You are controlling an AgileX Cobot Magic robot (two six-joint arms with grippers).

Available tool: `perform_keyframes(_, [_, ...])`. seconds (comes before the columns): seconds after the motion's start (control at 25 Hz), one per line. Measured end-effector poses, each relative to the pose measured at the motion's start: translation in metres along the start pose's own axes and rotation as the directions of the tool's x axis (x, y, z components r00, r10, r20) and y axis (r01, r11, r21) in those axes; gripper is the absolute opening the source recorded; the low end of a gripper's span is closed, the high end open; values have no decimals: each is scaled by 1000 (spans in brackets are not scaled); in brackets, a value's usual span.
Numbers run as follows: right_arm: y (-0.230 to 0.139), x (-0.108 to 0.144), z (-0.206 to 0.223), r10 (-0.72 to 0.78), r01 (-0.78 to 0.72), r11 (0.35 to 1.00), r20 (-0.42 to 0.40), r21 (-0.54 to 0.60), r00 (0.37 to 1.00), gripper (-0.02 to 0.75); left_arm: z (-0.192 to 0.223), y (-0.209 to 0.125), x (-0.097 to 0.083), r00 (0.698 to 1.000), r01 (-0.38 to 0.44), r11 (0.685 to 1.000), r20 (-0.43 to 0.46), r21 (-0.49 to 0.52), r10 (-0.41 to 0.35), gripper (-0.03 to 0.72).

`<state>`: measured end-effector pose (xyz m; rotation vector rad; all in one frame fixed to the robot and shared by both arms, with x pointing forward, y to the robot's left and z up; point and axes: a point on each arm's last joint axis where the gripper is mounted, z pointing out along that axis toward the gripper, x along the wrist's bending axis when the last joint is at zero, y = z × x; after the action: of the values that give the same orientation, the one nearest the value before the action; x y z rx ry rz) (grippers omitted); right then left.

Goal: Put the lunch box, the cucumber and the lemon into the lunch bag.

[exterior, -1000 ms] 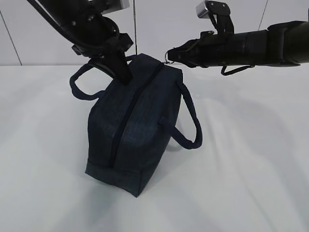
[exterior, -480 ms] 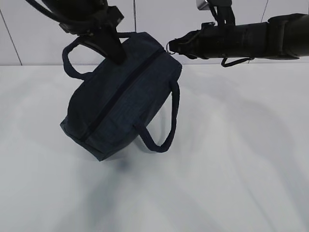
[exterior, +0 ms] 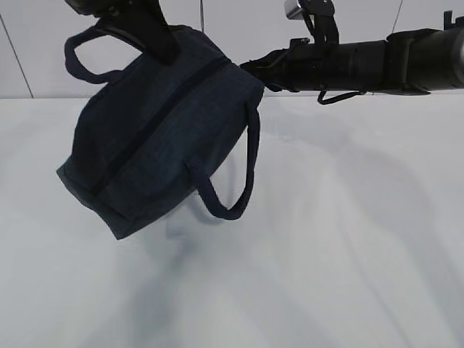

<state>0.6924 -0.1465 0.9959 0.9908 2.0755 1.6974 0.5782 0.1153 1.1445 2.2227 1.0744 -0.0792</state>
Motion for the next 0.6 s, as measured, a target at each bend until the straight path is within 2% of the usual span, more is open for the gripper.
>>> perform_keyframes(0.36, [6, 4, -1, 12, -15, 999, -62, -41, 998, 18, -6, -1, -3, 1000, -9, 1000, -4, 1, 9, -5])
perform_keyframes(0.44, [10, 5, -1, 20, -26, 998, -91, -56, 996, 64, -6, -2, -3, 1000, -9, 1000, 0, 11, 9, -5])
perform_keyframes(0.6, [28, 6, -2, 93, -108, 990, -151, -92, 984, 272, -6, -2, -3, 1000, -8, 1000, 3, 14, 8, -5])
